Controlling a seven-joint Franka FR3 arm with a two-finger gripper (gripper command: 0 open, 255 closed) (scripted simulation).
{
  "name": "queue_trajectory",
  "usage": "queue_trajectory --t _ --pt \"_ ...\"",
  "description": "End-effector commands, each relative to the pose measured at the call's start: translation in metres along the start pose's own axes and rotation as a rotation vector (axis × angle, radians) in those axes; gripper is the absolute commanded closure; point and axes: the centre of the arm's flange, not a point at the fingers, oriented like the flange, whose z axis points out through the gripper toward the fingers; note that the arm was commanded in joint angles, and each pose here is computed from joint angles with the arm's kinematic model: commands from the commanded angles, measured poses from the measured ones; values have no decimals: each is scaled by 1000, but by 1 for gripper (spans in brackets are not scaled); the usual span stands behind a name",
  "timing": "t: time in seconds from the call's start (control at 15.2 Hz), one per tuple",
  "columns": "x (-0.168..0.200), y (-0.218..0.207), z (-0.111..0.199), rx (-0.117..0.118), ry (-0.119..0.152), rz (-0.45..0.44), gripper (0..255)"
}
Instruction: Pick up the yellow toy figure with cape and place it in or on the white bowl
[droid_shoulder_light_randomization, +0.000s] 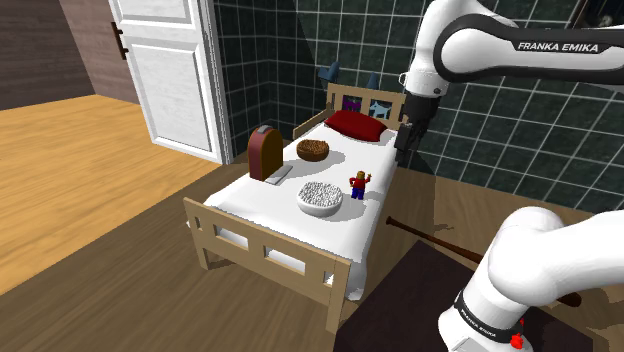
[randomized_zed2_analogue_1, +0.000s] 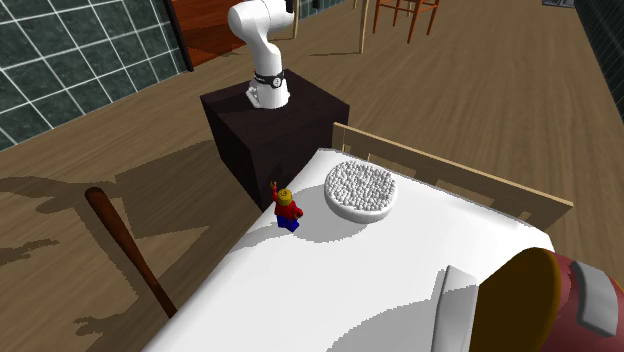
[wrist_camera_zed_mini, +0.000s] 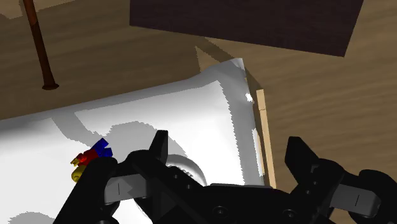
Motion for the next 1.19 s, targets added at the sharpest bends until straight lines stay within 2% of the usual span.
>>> queue_trajectory --t 0.0,1.12 --pt "0 0 0 0 0 0 0" --pt "112 132 138 -13 29 4 0"
